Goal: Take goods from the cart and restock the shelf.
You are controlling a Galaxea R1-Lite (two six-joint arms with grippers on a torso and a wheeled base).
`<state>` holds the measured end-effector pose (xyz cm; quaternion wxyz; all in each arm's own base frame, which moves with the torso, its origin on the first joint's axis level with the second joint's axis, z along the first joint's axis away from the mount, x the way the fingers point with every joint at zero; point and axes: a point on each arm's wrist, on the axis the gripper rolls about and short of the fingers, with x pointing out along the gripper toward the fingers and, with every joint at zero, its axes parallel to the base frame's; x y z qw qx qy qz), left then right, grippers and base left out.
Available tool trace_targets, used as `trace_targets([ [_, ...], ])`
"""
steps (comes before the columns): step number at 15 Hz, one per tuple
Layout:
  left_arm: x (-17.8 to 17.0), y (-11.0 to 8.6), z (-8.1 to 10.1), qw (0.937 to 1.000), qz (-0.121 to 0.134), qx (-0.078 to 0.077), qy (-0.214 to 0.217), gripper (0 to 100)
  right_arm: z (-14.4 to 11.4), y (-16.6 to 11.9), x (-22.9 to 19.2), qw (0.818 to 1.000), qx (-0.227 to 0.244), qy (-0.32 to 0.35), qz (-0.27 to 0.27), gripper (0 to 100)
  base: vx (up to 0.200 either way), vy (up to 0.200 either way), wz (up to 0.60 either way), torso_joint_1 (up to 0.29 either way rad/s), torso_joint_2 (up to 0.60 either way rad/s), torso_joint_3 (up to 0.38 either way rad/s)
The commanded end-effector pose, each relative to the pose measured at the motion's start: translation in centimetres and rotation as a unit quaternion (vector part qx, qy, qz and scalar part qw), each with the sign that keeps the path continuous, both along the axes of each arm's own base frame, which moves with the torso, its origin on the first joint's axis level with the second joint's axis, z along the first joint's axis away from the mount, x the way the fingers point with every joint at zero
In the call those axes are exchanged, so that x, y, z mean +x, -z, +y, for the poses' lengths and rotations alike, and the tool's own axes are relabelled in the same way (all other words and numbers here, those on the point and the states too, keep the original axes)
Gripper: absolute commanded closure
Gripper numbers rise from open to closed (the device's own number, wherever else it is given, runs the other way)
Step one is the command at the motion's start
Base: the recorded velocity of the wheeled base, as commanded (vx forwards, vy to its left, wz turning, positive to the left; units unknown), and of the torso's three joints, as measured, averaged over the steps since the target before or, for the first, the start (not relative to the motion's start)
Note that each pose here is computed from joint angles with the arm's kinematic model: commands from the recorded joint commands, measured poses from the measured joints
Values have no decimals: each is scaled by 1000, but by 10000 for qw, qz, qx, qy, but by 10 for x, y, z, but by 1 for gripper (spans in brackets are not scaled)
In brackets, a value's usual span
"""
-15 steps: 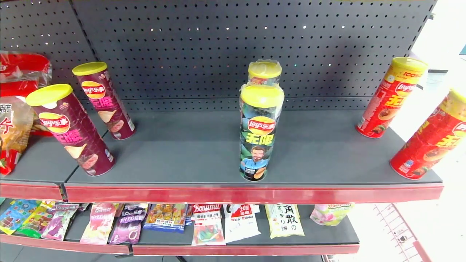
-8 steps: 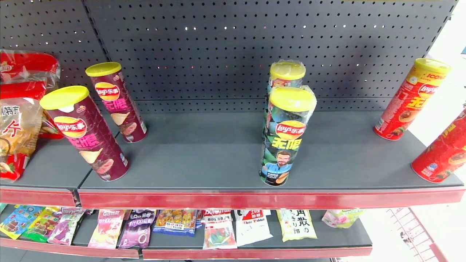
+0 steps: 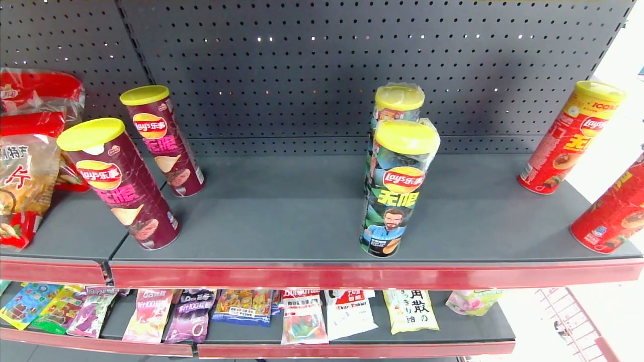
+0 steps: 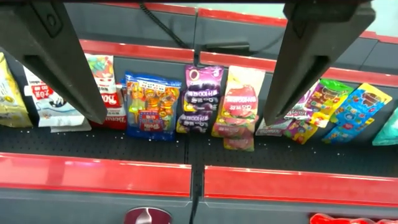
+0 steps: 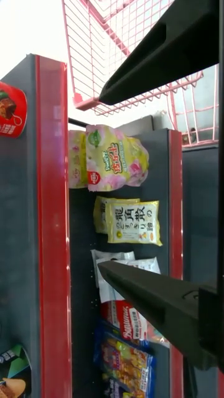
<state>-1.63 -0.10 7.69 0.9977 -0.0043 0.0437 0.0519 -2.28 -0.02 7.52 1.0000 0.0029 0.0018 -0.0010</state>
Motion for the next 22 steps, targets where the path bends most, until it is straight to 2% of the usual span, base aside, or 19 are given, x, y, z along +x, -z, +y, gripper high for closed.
trace_targets([
  [1,0,0,0,10000,21,-4,-4,0,0,0,0,10000,2,6,-3,0,0,0,0,0,0,0],
  [13,0,0,0,10000,14,4,12,0,0,0,0,10000,17,-2,-3,0,0,0,0,0,0,0],
  [14,1,0,0,9999,75,-2,81,0,0,0,0,10000,17,-2,-3,0,0,0,0,0,0,0],
  [15,3,-1,1,9992,228,0,335,0,0,0,0,10000,33,-2,-10,0,0,0,0,0,0,0],
  [17,2,0,3,9956,144,13,924,0,0,0,0,10000,33,-2,-10,0,0,0,0,0,0,0],
  [18,1,0,3,9942,74,14,1077,0,0,0,0,10000,33,-2,-10,0,0,0,0,0,0,0],
  [22,0,0,4,9932,21,5,1168,0,0,0,0,10000,10,-2,-3,0,0,0,0,0,0,0],
])
